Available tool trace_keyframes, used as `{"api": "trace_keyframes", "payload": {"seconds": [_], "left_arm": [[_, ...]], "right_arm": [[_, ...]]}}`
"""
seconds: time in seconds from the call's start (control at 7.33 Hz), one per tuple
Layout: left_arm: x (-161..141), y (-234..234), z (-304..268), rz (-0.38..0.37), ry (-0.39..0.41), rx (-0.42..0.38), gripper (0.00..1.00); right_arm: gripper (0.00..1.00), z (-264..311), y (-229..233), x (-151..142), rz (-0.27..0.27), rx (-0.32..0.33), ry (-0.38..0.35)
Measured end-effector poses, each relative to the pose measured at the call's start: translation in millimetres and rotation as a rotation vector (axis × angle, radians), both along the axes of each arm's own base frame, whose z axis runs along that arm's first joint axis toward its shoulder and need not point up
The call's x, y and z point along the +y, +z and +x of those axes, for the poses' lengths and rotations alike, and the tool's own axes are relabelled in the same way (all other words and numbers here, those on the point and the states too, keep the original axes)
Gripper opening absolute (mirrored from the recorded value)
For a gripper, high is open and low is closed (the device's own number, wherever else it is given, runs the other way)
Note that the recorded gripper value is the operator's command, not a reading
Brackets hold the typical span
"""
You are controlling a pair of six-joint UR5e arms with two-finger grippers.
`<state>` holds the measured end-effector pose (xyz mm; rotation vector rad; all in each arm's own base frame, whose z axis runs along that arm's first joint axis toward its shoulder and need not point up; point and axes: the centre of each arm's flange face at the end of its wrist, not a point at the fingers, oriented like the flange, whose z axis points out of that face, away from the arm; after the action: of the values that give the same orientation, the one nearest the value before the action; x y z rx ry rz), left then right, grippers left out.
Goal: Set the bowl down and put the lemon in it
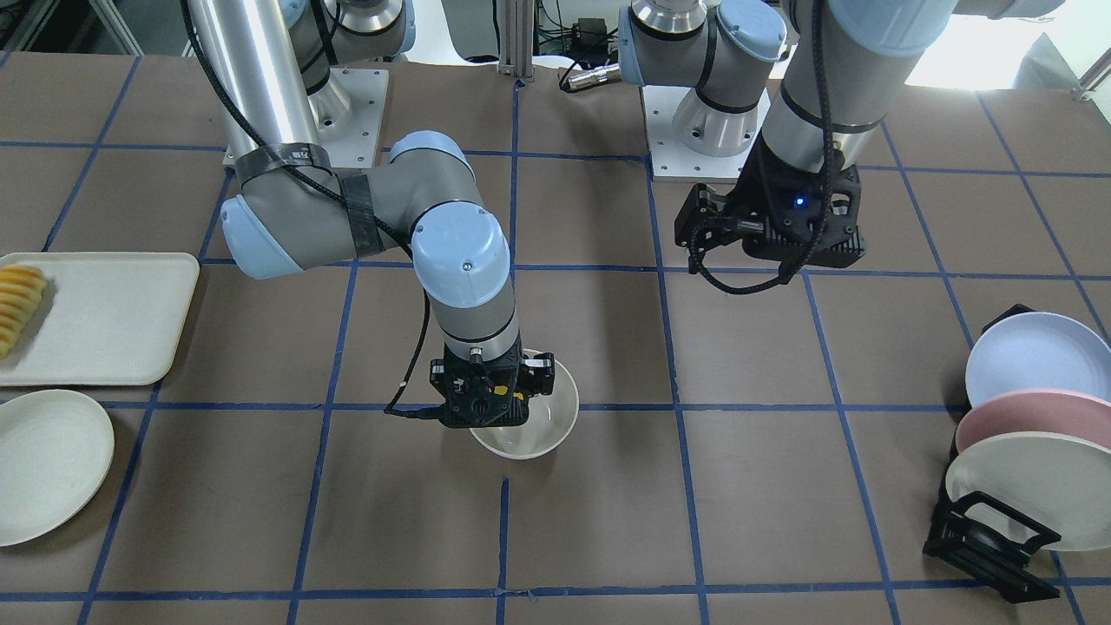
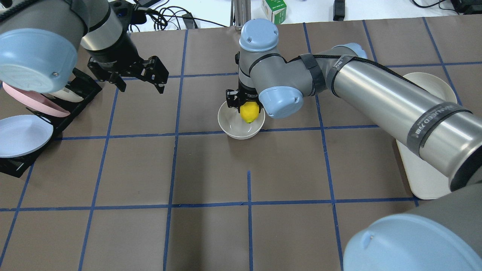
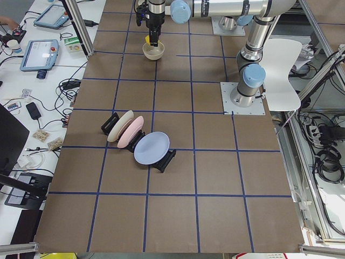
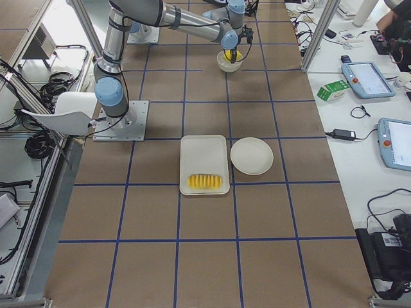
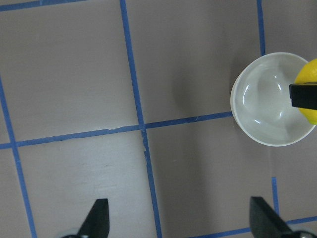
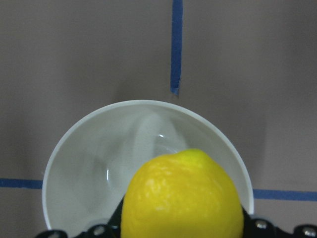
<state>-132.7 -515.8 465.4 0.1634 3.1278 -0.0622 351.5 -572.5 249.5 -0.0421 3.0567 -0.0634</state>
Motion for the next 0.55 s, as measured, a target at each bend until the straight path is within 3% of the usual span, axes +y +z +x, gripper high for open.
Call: {"api": "trace_keyframes", "payload": {"seconds": [0.14, 0.55], "left_arm": [[2.3, 9.2, 9.4, 0.001, 0.015, -0.017, 1.00], [-10.0, 33.0, 15.6, 0.007, 0.064, -0.015, 1.00]], "right_arm": [[1.00, 3.1, -8.9, 0.8, 0.008, 0.007, 0.007], [1.00, 5.2, -7.3, 0.9, 0.002, 0.013, 0.033]]}}
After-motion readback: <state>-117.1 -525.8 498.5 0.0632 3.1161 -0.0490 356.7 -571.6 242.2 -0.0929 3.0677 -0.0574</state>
